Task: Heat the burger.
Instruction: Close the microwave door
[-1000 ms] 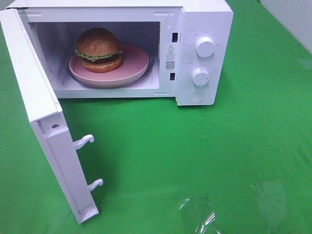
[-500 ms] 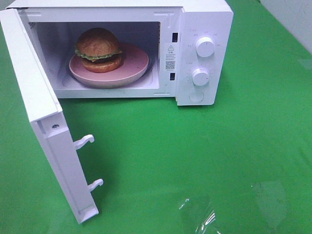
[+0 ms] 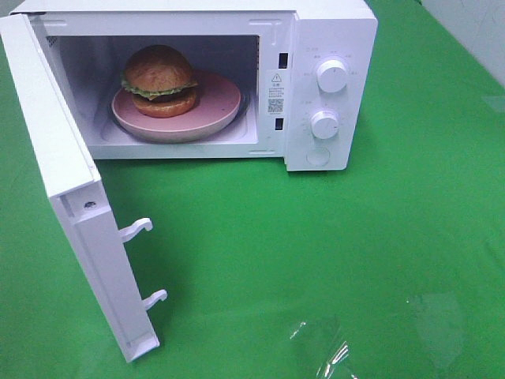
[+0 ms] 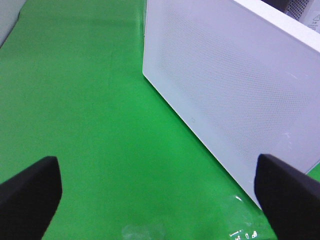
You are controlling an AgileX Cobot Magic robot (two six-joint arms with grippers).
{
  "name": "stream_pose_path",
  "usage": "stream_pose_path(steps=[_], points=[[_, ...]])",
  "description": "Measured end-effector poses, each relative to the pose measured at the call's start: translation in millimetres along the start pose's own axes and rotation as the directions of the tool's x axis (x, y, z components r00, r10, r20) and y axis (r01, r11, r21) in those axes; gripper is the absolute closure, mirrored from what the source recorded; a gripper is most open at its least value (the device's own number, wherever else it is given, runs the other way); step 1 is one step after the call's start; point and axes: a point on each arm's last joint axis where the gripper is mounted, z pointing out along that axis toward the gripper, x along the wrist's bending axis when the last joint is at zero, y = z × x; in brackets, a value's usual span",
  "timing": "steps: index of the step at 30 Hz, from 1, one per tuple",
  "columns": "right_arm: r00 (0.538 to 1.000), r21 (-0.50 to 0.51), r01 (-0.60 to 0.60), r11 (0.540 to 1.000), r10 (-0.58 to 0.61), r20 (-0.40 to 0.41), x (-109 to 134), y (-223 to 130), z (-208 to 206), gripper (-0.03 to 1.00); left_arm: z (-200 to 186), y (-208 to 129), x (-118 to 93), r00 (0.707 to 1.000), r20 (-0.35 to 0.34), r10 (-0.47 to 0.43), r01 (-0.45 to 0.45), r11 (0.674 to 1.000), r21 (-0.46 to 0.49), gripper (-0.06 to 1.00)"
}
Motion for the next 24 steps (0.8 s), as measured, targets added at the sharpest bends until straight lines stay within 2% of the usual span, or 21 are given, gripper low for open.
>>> stream_pose_path(steps=[24], points=[[1.0,0.0,0.0,1.0,0.0,0.001,0.0,0.0,0.0,0.2,0.0,0.0,0.0,1.0,0.0,0.0,0.0,1.0,0.0,-0.02]])
